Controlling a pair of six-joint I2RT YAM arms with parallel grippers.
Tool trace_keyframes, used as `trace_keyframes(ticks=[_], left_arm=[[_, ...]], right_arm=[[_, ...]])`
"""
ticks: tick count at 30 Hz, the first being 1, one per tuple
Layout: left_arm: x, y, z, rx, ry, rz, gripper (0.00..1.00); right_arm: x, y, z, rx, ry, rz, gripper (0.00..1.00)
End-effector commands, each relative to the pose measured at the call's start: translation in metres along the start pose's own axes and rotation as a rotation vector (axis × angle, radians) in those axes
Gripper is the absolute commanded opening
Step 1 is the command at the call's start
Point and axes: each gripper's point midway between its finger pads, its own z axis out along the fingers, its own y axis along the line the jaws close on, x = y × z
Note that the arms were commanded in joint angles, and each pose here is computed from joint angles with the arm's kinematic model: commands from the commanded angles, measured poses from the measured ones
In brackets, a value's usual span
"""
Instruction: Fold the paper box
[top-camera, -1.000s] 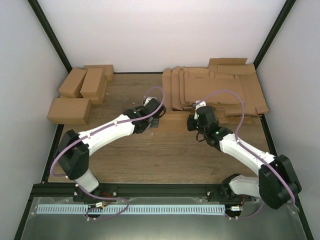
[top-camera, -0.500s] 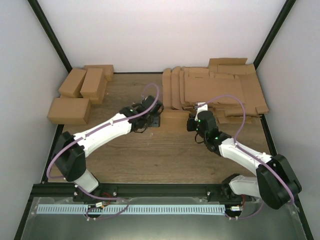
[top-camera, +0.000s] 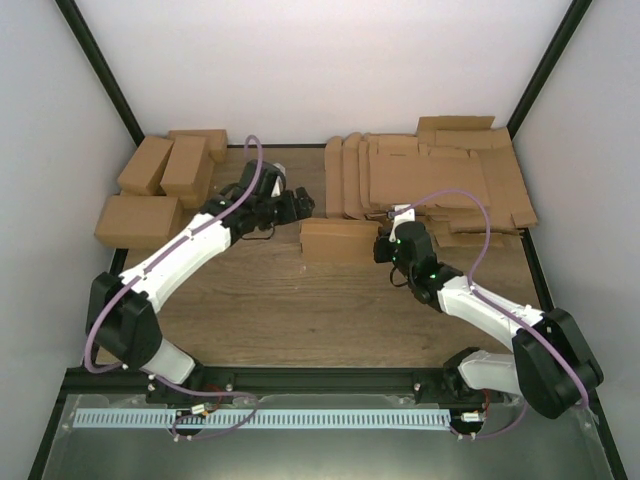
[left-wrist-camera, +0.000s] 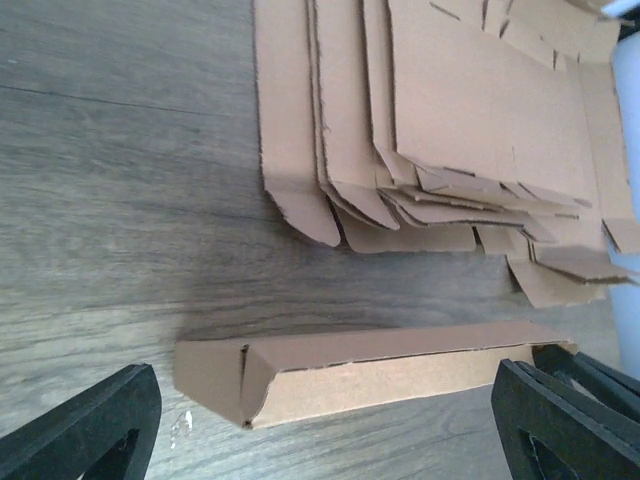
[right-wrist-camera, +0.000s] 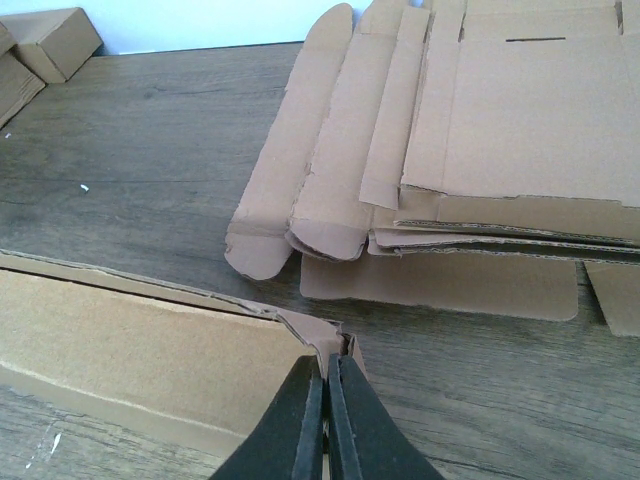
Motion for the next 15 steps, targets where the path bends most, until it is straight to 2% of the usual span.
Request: trace_keyframes(ticks=[1,7,15], left_arm=[[0.011,-0.007,0.023,0.079,0.06,-0.046,0.9],[0.018,0.008,0.042,0.055,0.074,-0.112,0.74],[0.036,0.028,0.058,0.019,0.094,-0.166,0.67]], right_arm=[[0.047,-0.009,0.003,0.036,0.169,-0.042,0.02],[0.049,-0.007,0.003,0.023,0.175,-0.039,0.02],[0.049,-0.005,0.003,0.009,0.176,-0.042,0.03]])
